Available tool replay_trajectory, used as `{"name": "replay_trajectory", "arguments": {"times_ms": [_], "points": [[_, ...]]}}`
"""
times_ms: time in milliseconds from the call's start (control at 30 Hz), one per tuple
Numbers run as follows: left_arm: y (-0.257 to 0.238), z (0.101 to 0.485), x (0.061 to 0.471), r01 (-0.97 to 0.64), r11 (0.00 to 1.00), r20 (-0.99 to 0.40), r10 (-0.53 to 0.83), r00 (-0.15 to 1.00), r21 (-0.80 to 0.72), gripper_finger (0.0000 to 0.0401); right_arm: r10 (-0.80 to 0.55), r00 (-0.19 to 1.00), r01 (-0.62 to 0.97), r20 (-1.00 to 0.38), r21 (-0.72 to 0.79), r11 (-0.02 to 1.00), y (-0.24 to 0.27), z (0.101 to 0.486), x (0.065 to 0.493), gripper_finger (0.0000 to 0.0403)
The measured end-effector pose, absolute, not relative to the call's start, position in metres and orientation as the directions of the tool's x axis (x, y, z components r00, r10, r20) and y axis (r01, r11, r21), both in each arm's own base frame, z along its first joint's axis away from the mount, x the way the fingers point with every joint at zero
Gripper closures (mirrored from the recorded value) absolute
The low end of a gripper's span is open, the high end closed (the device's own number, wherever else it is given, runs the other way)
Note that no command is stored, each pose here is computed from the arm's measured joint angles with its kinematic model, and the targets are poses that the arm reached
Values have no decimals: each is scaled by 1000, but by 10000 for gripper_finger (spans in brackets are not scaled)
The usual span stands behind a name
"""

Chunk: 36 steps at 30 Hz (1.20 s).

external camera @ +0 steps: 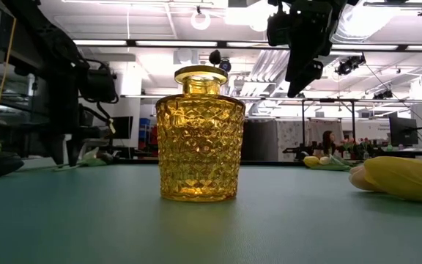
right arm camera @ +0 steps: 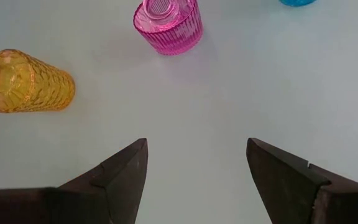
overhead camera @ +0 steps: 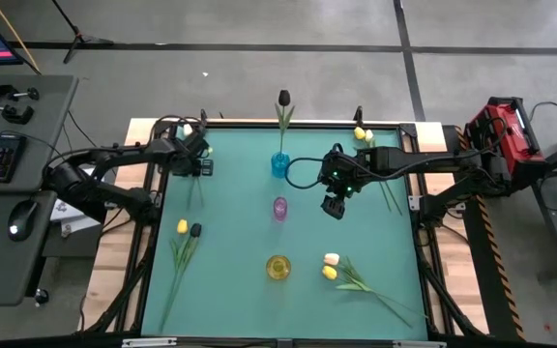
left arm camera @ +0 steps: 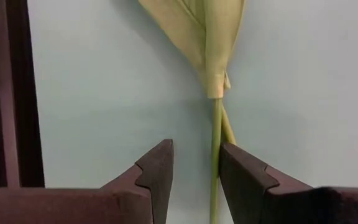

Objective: Sort flowers into vase by color
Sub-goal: Put the top left black tulip into the blue vase

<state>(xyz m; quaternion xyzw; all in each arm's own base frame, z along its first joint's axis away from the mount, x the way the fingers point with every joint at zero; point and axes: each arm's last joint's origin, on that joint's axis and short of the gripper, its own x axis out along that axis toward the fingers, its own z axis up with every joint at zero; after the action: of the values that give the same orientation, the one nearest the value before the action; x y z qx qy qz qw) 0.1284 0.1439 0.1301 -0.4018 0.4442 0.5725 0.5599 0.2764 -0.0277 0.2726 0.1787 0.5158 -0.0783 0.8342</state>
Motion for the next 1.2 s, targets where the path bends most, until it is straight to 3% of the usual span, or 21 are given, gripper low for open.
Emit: {"name": "replay_trajectory", "arguments": {"times_ms": [467, 733, 833, 933, 1200], "points": [[163, 130, 132, -1000, -25, -906, 422, -1, -10, 284, 53, 459, 334, -887, 228, 915, -28, 273, 277, 142], [171, 126, 130, -998, -46, -912, 410, 11, -33, 287, 53, 465, 351, -884, 238, 906, -28, 273, 277, 142], [171, 124, 132, -998, -44, -915, 403, 16, -36, 320, 52, 467, 352, -883, 240, 905, -28, 273, 277, 142], [170, 125, 133, -999, -18, -916, 401, 34, -45, 381, 53, 466, 353, -883, 240, 904, -28, 273, 277, 142], [158, 143, 126, -994, 31, -918, 382, 107, -103, 397, 52, 468, 353, -882, 241, 904, -28, 273, 278, 142]]}}
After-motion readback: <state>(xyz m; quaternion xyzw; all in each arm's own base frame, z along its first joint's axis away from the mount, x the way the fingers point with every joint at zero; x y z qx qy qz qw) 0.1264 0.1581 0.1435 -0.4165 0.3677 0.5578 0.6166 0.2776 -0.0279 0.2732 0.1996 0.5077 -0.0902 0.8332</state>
